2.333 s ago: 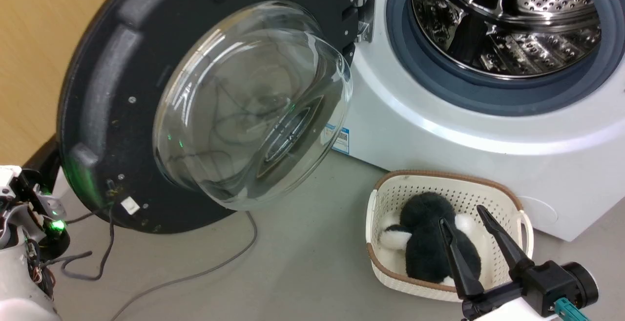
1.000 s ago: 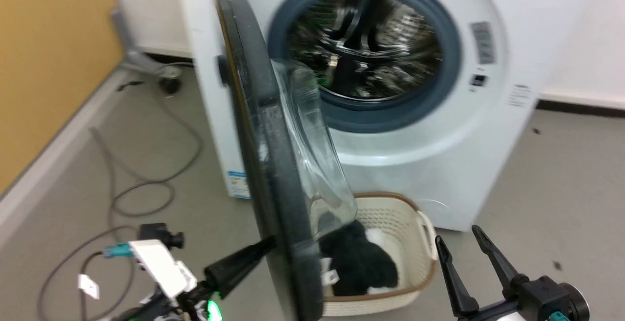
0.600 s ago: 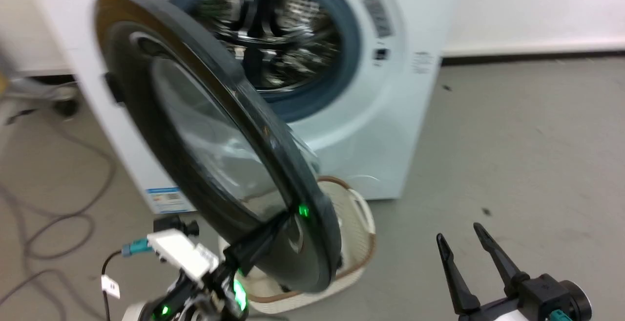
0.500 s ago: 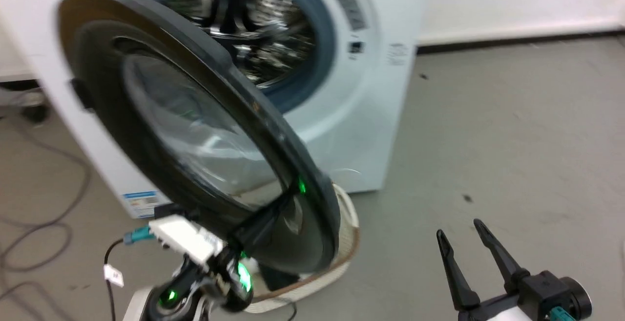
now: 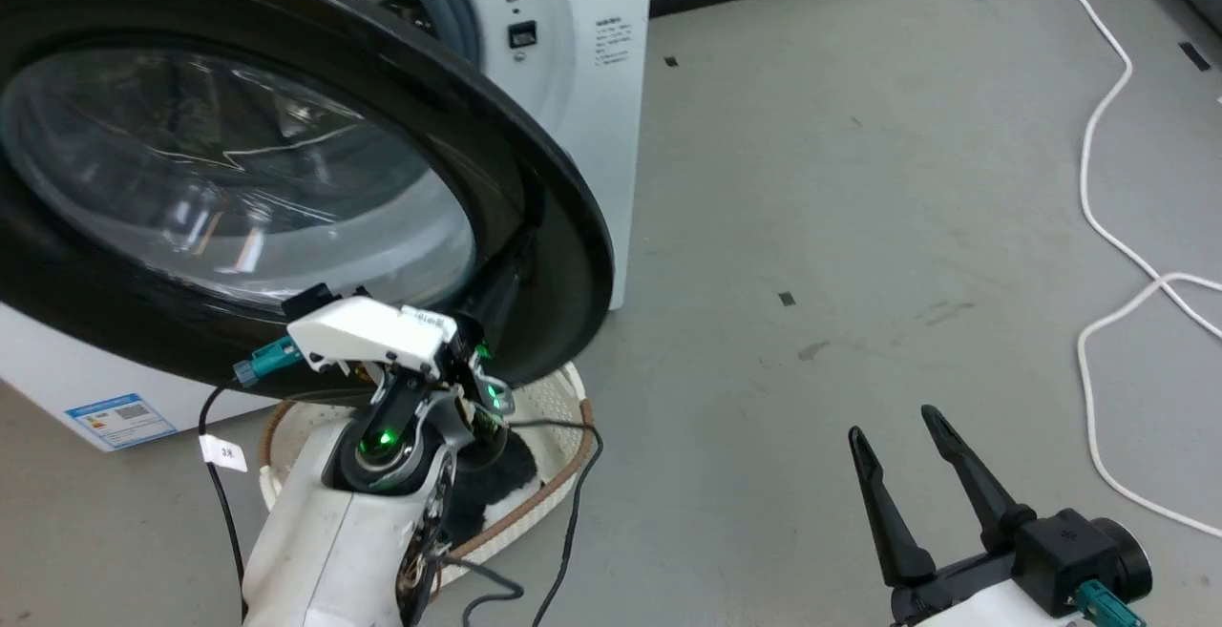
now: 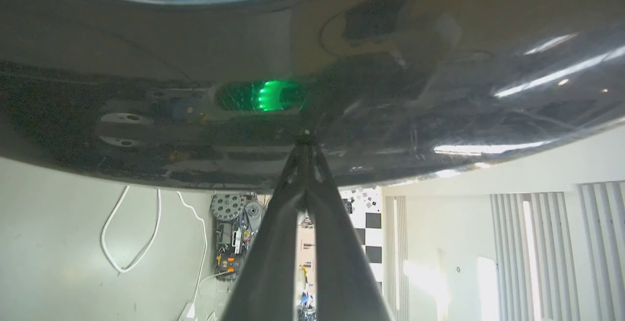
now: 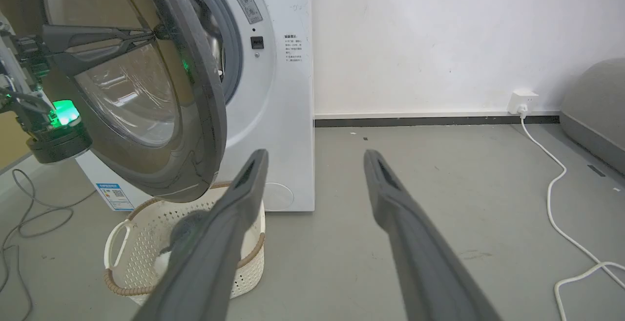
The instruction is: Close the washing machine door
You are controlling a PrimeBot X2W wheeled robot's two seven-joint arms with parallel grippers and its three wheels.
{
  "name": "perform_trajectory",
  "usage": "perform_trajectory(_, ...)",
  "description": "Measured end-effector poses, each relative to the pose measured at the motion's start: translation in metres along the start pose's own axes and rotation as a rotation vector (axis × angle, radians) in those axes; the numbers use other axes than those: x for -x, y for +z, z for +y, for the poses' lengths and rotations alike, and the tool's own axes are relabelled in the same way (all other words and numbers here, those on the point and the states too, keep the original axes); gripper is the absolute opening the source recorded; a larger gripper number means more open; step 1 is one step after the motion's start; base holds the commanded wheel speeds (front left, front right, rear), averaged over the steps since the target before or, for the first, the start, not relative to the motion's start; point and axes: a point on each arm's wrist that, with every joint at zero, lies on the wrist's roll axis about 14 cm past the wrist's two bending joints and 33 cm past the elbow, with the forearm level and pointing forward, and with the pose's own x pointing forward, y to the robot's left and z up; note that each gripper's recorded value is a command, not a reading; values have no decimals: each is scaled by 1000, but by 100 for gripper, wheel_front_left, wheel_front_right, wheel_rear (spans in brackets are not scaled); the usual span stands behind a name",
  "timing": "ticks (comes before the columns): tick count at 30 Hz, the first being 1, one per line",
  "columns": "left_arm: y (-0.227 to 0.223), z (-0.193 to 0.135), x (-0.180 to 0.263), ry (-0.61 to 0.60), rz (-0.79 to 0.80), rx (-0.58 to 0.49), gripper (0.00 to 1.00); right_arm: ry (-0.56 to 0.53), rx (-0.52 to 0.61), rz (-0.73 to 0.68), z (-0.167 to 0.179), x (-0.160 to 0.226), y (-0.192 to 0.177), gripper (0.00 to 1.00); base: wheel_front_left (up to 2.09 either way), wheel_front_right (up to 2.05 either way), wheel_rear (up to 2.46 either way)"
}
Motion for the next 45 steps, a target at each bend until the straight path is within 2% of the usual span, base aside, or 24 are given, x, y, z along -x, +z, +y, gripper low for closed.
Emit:
perform_trajectory(8, 14, 6, -4, 15, -76, -15, 0, 10, -13, 0, 3, -3, -1, 100, 0, 0, 0)
perform_trajectory(12, 14, 14, 13, 41, -49, -78, 0, 35, -22, -13, 10, -8, 2, 100, 0, 0, 0)
perform_trajectory(17, 26, 25, 58, 102, -80, -377, 0, 73, -32, -41, 21, -12, 9, 100, 0, 0, 0)
perform_trajectory(18, 31, 27, 78, 127, -93, -557, 0, 91, -37, -53, 26, -13, 12, 100, 0, 0, 0)
perform_trajectory(21, 34, 28, 107, 146, -95, -857, 0, 123, -44, -61, 36, -14, 14, 100, 0, 0, 0)
perform_trajectory(24, 53, 13, 136, 122, -194, -1072, 0, 164, -50, -75, 48, -17, 17, 100, 0, 0, 0)
perform_trajectory(27, 80, 2, 167, 164, -275, -1301, 0, 206, -55, -90, 61, -21, 22, 100, 0, 0, 0)
perform_trajectory(29, 94, -8, 185, 195, -361, -1354, 0, 234, -58, -98, 70, -22, 24, 100, 0, 0, 0)
perform_trajectory(31, 103, -29, 202, 188, -494, -1350, 0, 259, -61, -105, 78, -24, 27, 100, 0, 0, 0)
perform_trajectory(33, 109, -48, 221, 186, -599, -1399, 0, 282, -63, -108, 85, -24, 28, 100, 0, 0, 0)
perform_trajectory(38, 101, -45, 261, 259, -712, -1460, 0, 326, -66, -114, 99, -25, 30, 100, 0, 0, 0)
perform_trajectory(39, 97, -40, 265, 276, -708, -1475, 38, 330, -67, -115, 100, -25, 30, 100, 0, 0, 0)
perform_trajectory(40, 93, -35, 268, 292, -699, -1495, 97, 333, -67, -116, 101, -25, 30, 100, 0, 0, 0)
perform_trajectory(41, 89, -31, 270, 306, -686, -1520, 100, 335, -67, -115, 102, -25, 30, 100, 0, 0, 0)
perform_trajectory(45, 74, -12, 276, 344, -639, -1540, 100, 338, -66, -114, 103, -25, 30, 100, 0, 0, 0)
